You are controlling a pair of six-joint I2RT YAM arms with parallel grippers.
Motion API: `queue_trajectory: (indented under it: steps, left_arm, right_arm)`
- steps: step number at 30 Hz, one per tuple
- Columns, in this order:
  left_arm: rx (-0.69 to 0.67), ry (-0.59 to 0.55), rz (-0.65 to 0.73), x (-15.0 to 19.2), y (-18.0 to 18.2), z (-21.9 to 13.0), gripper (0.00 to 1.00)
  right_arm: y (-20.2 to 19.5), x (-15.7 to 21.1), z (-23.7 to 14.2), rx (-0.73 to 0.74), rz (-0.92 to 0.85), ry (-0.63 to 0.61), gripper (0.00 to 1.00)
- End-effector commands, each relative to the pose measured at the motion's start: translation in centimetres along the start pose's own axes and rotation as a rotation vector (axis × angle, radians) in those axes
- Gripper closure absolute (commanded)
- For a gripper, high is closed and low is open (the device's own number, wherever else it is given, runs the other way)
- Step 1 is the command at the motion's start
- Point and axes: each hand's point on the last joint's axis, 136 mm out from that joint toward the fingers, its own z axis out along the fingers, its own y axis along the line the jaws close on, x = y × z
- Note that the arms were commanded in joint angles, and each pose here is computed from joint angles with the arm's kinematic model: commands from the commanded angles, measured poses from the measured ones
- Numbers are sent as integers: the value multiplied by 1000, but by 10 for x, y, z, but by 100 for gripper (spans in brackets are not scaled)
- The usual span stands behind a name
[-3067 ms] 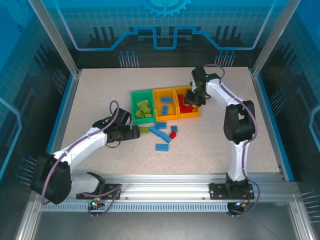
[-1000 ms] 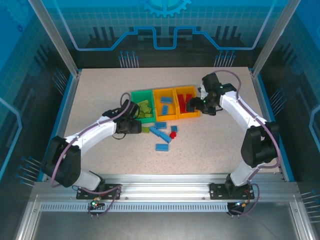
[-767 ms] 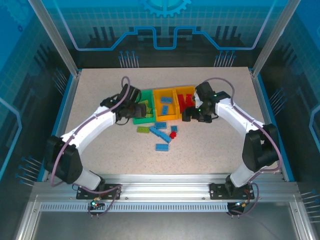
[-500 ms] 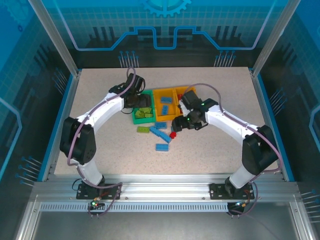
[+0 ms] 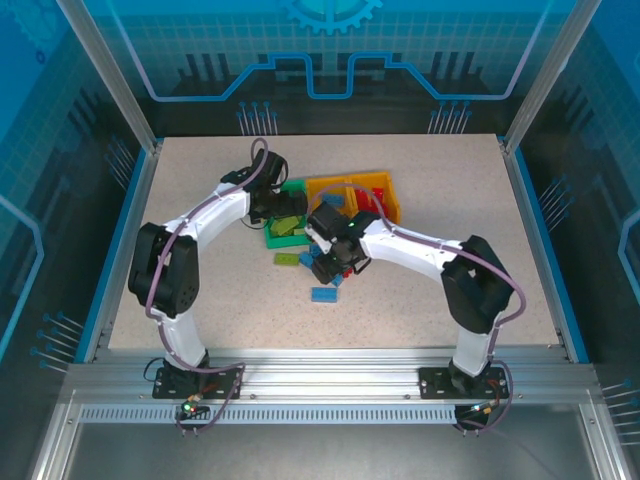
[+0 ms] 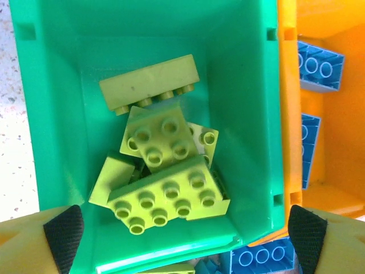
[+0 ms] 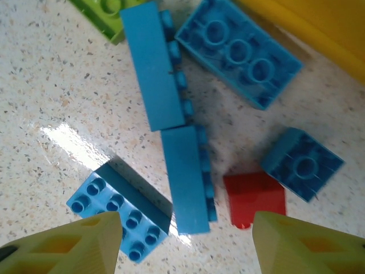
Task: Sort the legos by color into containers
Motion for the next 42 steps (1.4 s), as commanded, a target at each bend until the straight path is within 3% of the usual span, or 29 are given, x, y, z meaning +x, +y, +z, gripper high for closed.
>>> queue_trajectory:
  steps: [1, 11, 19, 23, 27, 37, 42]
  left_arm:
    - [70, -60, -25, -8, -10, -28, 1]
    - [67, -152, -87, 3, 11, -76, 1]
    - [42, -173, -167, 31, 47, -92, 1]
    - [22, -164, -180, 42, 58, -94, 1]
    - [11, -162, -189, 51, 65, -95, 1]
    - [-3, -130, -205, 68, 74, -88, 1]
    - [1, -106, -205, 80, 77, -83, 1]
  right_arm:
    - [-2, 1, 6, 50, -57, 41, 40]
    - [6, 0, 27, 51, -142, 106, 46]
    - [7, 7, 46, 41, -166, 171, 55]
    - [7, 6, 49, 45, -165, 182, 66]
    - [10, -1, 38, 32, -155, 145, 76]
    - [0, -40, -33, -5, -100, -35, 79]
    - [-34, -77, -63, -78, 66, -155, 79]
